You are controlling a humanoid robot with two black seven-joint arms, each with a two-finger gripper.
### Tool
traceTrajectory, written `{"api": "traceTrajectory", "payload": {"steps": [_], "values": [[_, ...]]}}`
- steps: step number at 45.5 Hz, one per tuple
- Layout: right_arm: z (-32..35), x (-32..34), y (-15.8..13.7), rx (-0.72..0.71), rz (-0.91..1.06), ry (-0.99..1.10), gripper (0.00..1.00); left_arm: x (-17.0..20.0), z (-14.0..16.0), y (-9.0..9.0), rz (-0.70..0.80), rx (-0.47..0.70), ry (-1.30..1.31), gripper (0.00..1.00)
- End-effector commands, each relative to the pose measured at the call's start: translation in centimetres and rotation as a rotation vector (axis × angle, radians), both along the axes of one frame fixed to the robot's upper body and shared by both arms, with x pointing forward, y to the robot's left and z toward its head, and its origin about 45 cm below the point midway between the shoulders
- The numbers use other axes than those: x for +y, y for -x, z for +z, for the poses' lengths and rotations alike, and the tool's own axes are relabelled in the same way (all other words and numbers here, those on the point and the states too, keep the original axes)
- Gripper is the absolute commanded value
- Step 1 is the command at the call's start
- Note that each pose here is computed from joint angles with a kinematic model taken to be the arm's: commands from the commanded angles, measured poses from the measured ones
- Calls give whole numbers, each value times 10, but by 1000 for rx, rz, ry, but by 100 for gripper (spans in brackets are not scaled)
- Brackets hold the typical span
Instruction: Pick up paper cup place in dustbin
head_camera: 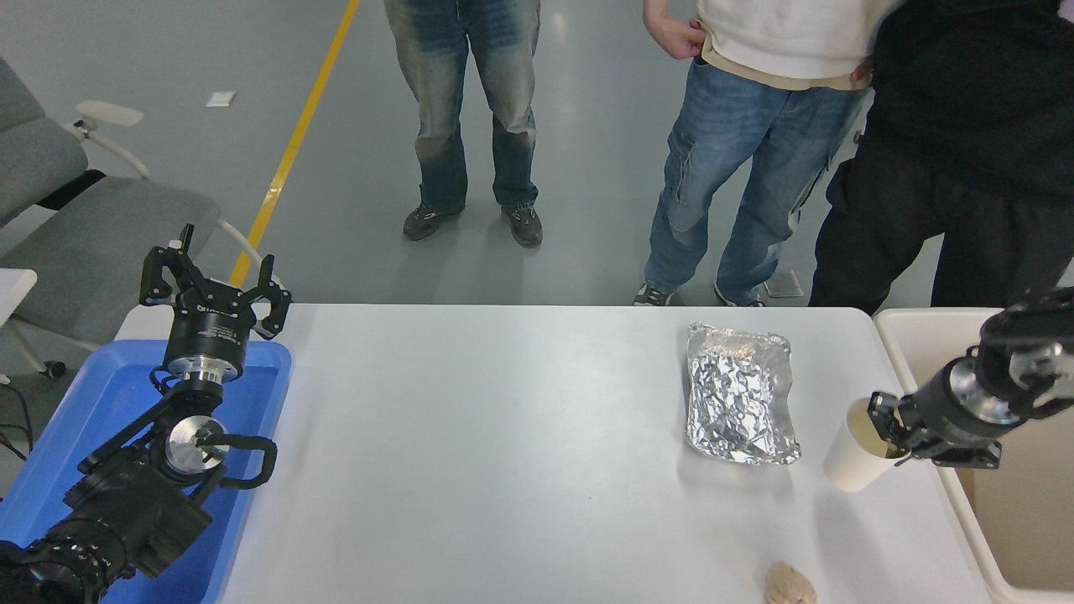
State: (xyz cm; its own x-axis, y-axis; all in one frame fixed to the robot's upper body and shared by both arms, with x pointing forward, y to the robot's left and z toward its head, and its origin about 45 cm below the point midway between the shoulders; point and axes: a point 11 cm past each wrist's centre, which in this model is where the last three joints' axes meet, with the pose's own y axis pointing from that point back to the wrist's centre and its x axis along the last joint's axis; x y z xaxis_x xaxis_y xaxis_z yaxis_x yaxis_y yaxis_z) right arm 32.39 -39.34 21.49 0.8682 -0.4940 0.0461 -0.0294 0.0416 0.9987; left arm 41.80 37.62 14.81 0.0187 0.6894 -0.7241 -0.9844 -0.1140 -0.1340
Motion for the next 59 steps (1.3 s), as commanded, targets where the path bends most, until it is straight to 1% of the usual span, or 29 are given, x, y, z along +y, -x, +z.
{"api": "traceTrajectory", "payload": {"steps": [1,10,20,29,38,44,52,56,59], "values": [[74,3,-5,41,62,-63,0,0,0,0,0,0,0,99],[123,1,-21,-74,72,-28,0,0,0,0,0,0,0,99],[167,3,-17,-150,80,-5,0,0,0,0,0,1,-1,99],[185,7,-16,-183,92,-1,0,0,0,0,-1,0,-1,99],[186,5,-16,-187,89,5,0,0,0,0,0,1,-1,99],[181,-11,-13,-168,53,37,0,-1,-1,0,-1,2,0,99],[171,-56,-2,-150,-56,82,0,0,0,0,0,1,-1,99],[143,-91,9,-128,-153,84,0,0,0,0,0,1,-1,99],[125,-115,9,-181,-216,156,0,0,0,0,-1,0,-1,99]]}}
